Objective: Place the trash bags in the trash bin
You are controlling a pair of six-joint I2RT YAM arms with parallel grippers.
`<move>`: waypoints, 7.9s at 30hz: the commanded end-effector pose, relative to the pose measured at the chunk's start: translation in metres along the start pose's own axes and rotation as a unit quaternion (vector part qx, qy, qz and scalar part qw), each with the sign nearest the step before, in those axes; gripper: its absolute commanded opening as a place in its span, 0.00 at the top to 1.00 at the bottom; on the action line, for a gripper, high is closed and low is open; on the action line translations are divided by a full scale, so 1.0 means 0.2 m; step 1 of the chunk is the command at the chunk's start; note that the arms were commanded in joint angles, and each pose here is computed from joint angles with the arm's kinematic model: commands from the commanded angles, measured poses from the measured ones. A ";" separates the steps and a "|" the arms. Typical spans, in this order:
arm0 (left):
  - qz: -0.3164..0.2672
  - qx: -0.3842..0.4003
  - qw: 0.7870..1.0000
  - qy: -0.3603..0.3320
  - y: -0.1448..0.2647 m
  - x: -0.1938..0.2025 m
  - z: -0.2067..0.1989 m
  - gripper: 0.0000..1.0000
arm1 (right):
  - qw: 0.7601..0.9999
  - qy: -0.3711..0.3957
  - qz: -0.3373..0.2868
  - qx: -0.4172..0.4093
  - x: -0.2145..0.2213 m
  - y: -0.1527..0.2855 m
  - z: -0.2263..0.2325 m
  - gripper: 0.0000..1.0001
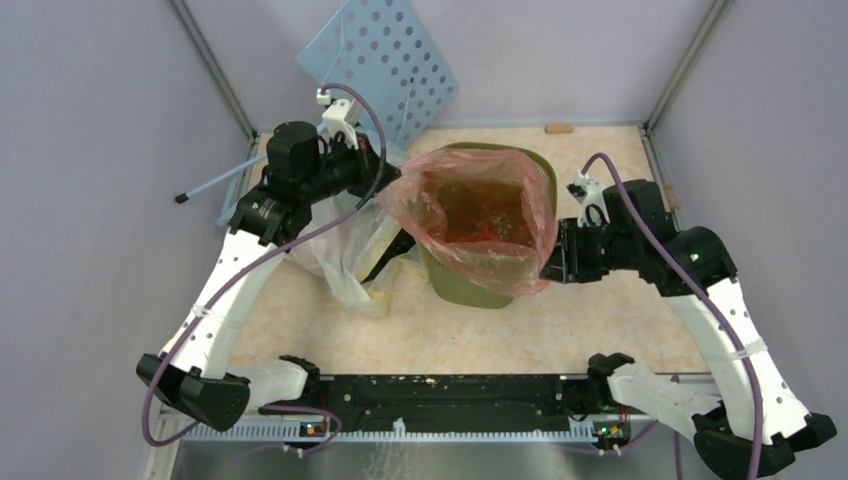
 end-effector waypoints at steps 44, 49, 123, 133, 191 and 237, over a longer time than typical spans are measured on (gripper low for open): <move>-0.079 0.009 0.996 -0.032 -0.28 -0.07 0.17 1.00 | 0.934 0.217 -0.261 0.112 -0.47 0.20 -0.10 0.42; -0.084 0.004 0.996 -0.039 -0.28 -0.08 0.17 1.00 | 0.935 0.241 -0.241 0.100 -0.54 0.13 -0.10 0.39; 0.074 -0.004 0.992 0.106 -0.76 0.26 0.50 1.00 | 0.970 -0.129 -0.191 0.076 -0.47 -0.48 -0.63 0.94; 0.007 -0.020 0.997 0.073 -0.61 0.11 0.42 0.67 | 0.972 -0.098 -0.200 0.071 -0.42 -0.29 -0.51 0.51; 0.091 0.026 0.960 0.263 0.01 0.69 0.35 0.37 | 0.940 -0.219 -0.230 -0.125 0.08 -0.51 -0.26 0.63; -0.001 -0.041 0.989 0.140 0.09 0.52 0.39 0.28 | 0.976 0.127 -0.166 0.054 -0.65 -0.19 -0.03 1.00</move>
Point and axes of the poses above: each gripper's point midway between its finger pads, its own y axis back along the fingers, its own z axis along the line the jaws close on, x = y × z, the point moved 4 cm from there along y, back along the fingers, and after that the axes turned 14 degrees about y, right-handed, at the moved point
